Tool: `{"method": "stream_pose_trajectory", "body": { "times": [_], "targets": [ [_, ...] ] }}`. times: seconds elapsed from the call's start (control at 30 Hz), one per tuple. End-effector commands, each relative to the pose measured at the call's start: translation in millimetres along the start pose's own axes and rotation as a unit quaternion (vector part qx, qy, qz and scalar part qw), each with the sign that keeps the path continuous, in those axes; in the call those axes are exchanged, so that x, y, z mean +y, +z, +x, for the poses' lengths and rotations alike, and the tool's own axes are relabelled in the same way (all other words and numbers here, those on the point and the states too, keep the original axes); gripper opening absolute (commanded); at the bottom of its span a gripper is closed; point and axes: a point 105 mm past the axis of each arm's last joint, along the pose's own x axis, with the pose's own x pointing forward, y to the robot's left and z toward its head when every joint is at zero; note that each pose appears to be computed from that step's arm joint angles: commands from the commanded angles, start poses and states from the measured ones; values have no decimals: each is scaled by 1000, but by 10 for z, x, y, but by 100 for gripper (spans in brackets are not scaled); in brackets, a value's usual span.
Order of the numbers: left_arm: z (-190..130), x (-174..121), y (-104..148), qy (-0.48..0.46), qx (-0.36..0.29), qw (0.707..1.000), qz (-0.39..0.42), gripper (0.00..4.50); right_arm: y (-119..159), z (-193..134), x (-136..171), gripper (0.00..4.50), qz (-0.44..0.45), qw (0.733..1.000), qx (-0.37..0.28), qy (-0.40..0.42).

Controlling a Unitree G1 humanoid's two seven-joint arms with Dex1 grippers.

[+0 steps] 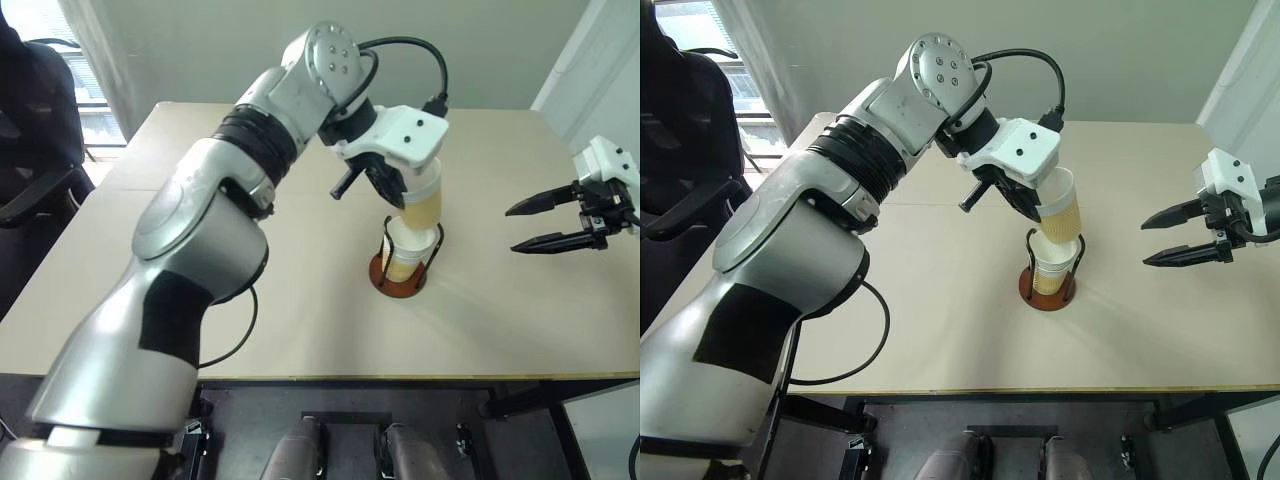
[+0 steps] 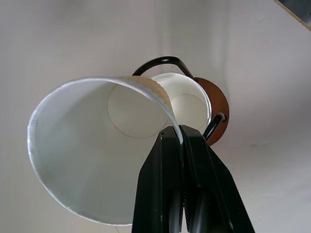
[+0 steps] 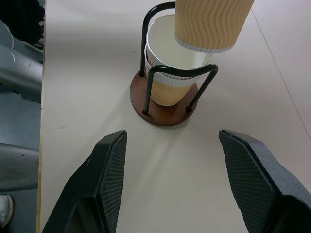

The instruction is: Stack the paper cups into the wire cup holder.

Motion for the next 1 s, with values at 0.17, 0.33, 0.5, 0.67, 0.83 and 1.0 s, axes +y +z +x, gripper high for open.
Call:
{"method": "stream_pose_trajectory", "body": {
  "times": [0.17,0.33,0.5,0.67,0.83,1.0],
  "targets": [
    [-55,-14,21,-8,6,1000,12,6,122,-132,-16,304,-23,999,-11,-21],
    [-46,-28,23,-14,6,1000,12,6,122,-131,-22,304,-25,999,-10,-22],
    [-38,-53,15,-21,8,1000,12,6,120,-129,-23,304,-23,999,-10,-22],
    [-19,-72,23,-27,3,1000,9,6,114,-128,-23,304,-23,999,-9,-22],
    [14,-93,39,-35,-2,999,11,6,111,-128,-19,304,-23,999,-9,-22],
    [39,-105,46,-42,-1,999,11,6,106,-131,-12,304,-21,1000,-8,-21]
  ]
}}
